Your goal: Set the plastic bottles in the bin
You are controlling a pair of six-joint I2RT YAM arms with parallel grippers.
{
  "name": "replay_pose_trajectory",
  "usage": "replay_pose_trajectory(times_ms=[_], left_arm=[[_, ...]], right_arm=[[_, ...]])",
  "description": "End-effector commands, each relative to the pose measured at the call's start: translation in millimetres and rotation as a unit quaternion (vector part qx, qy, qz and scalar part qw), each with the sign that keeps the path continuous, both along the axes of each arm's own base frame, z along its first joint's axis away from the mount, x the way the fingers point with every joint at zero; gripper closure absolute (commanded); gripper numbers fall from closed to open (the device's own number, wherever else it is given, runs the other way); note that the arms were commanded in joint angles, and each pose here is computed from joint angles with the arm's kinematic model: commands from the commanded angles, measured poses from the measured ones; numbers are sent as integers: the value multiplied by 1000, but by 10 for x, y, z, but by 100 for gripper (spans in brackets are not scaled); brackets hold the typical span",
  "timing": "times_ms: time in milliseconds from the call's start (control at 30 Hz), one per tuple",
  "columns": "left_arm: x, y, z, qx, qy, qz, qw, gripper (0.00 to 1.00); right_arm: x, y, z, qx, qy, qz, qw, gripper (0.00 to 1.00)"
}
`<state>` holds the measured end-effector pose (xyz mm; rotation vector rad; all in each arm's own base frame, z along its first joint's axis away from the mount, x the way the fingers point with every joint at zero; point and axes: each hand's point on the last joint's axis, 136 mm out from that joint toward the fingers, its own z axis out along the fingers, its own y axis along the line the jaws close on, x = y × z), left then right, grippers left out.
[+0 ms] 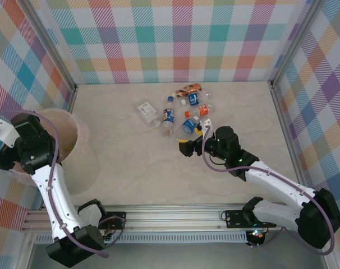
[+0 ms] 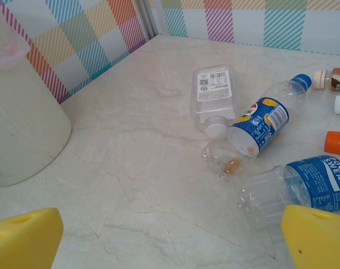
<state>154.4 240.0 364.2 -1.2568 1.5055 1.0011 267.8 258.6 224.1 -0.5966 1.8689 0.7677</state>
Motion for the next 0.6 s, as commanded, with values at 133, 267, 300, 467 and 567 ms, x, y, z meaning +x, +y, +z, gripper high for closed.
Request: replay_pose_trajectory(times_ms=[133,267,300,467,567], left_arm=[[-11,-209,124,-60,-73,-43,995,0],[202,-477,92,-120,-122,-124,977,0],[259,-557,102,-132,-134,-147,971,0],[558,-1000,115,-198,-183,-262,927,0],[741,-1270,119,-238,-204,-326,892,0]], right_arm=[[66,-52,134,11,5,-33,999,0],[235,-269,18,12,49,-121,991,0],[282,-343,-21,15,64,-146,987,0],[433,-712,-295,27,151,-248,956,0],[495,-856,-466,19,201,-289,936,0]])
